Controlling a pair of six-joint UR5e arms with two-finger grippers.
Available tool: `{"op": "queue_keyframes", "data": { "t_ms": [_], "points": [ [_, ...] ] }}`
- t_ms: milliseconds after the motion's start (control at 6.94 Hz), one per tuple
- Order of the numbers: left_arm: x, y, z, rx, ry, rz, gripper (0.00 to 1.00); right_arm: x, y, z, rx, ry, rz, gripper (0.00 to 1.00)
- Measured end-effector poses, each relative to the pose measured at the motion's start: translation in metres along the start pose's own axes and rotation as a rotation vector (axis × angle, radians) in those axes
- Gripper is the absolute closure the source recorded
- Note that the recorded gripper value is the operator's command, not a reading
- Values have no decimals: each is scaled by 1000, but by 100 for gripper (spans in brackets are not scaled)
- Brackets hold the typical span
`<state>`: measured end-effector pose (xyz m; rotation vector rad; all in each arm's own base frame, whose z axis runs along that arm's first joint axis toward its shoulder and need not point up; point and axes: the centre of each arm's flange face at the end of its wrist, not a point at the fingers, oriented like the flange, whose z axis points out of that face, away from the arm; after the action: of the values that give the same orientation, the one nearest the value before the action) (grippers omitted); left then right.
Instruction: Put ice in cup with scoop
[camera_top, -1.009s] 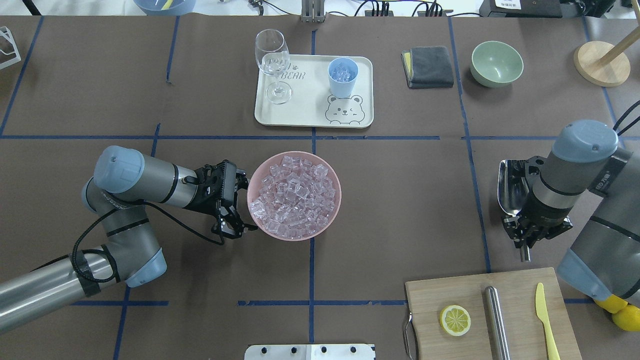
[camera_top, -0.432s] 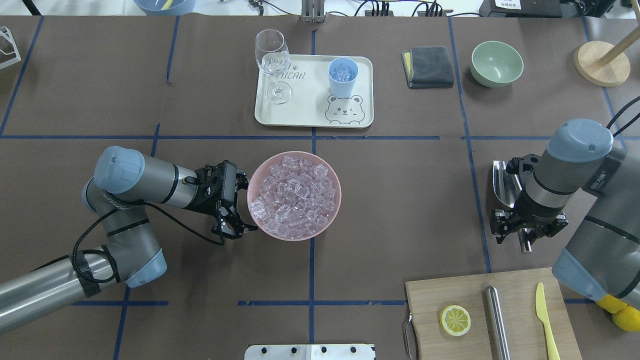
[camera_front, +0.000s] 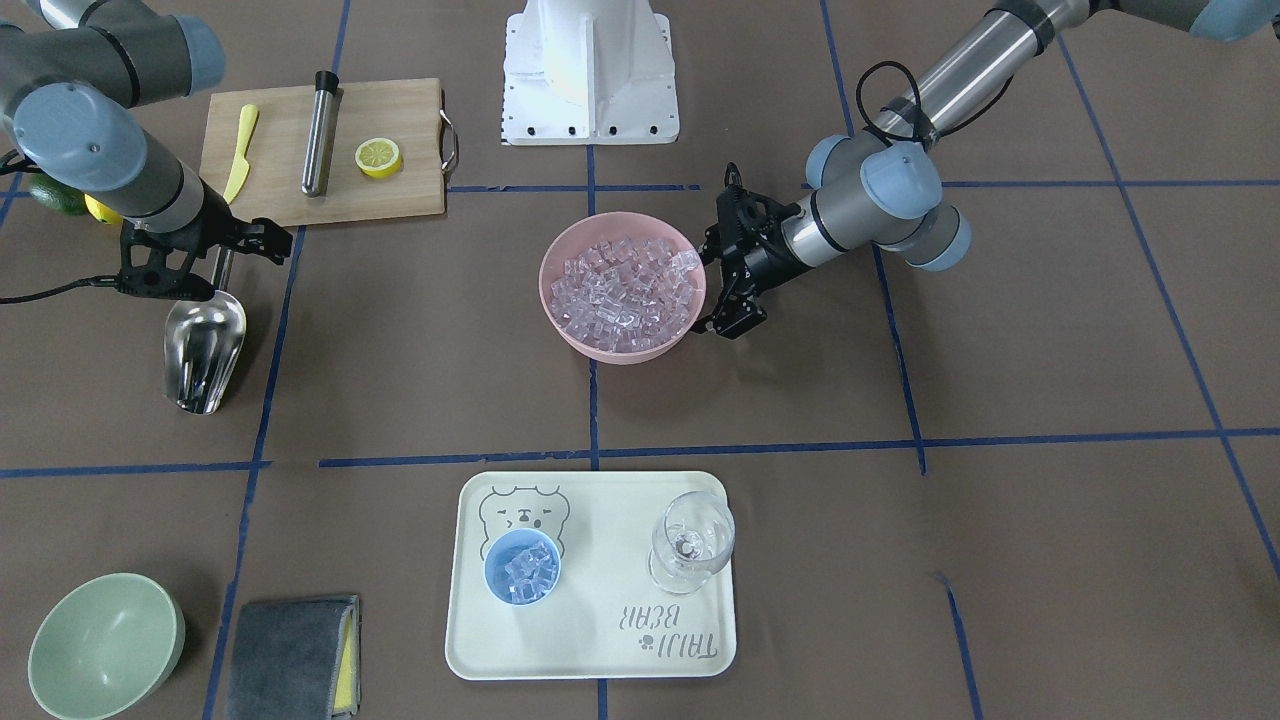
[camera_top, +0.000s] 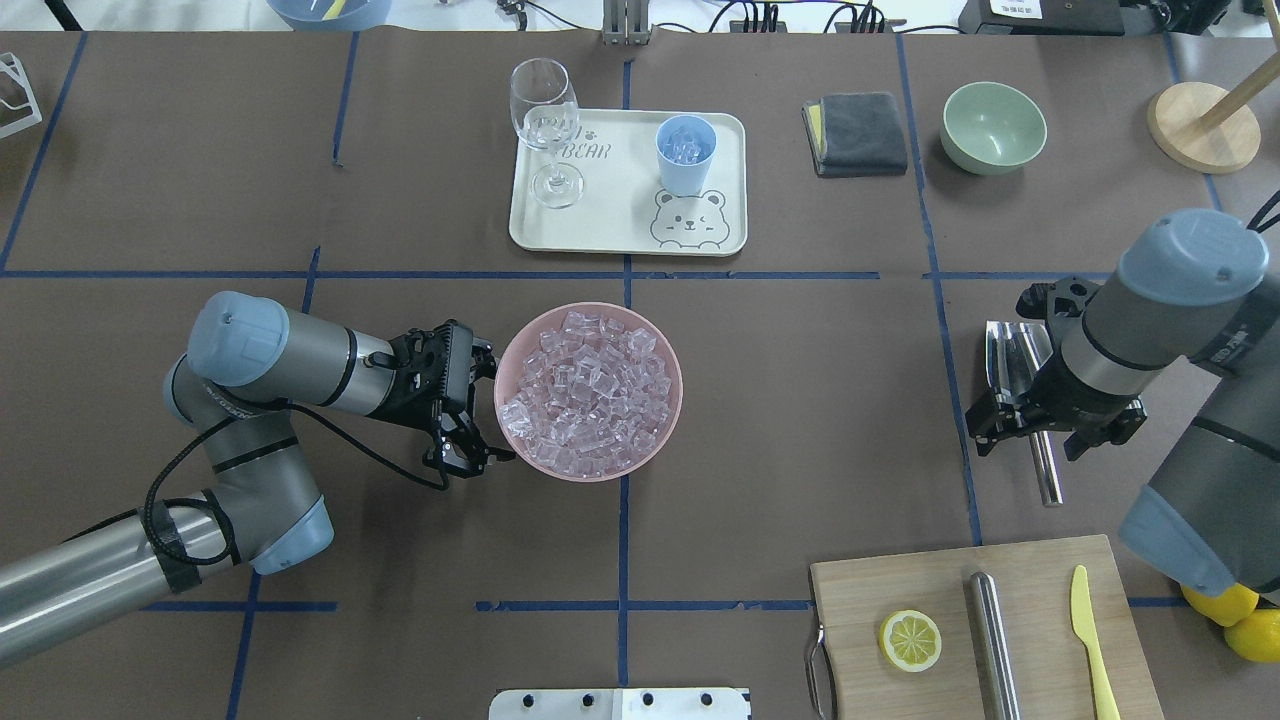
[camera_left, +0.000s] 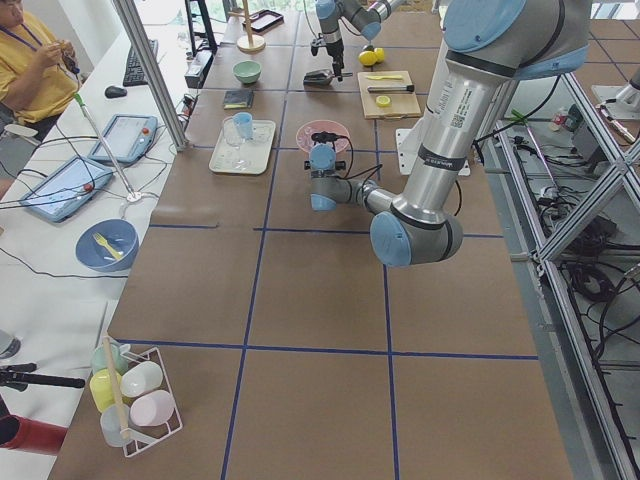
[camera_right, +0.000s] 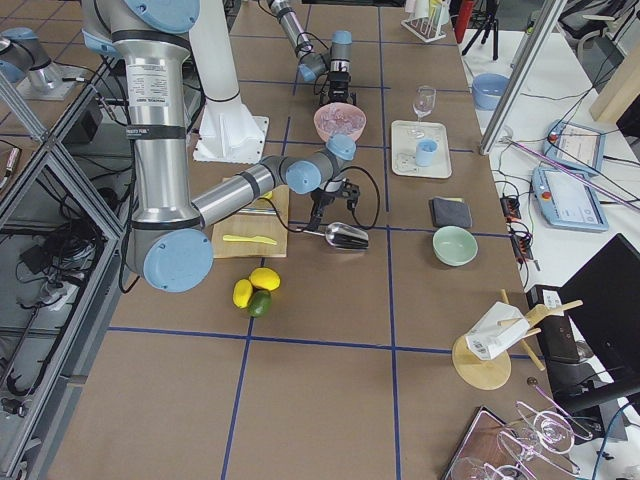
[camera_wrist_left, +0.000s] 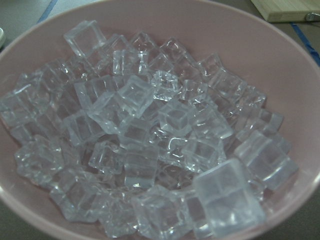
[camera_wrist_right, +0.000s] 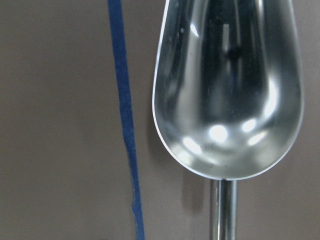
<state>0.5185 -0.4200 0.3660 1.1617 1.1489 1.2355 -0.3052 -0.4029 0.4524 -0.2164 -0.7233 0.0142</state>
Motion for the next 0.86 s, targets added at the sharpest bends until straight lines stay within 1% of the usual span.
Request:
{"op": "queue_keyframes", "data": {
  "t_ms": [144, 288, 432, 576, 865],
  "points": [
    [-3, 1, -3, -1, -5, -2, 0, 9, -10, -29, 58, -21, 0, 0],
    [-8, 5, -9, -5, -16, -5, 0, 26, -23, -53, 106, -30, -27, 0],
    [-13, 14, -18, -15, -27, -10, 0, 48, -34, -71, 141, -26, -71, 0],
    [-22, 24, -30, -28, -44, -19, 0, 79, -41, -84, 167, -11, -120, 0],
    [-44, 49, -60, -60, -98, -48, 0, 175, -42, -107, 201, 38, -253, 0]
  ]
}}
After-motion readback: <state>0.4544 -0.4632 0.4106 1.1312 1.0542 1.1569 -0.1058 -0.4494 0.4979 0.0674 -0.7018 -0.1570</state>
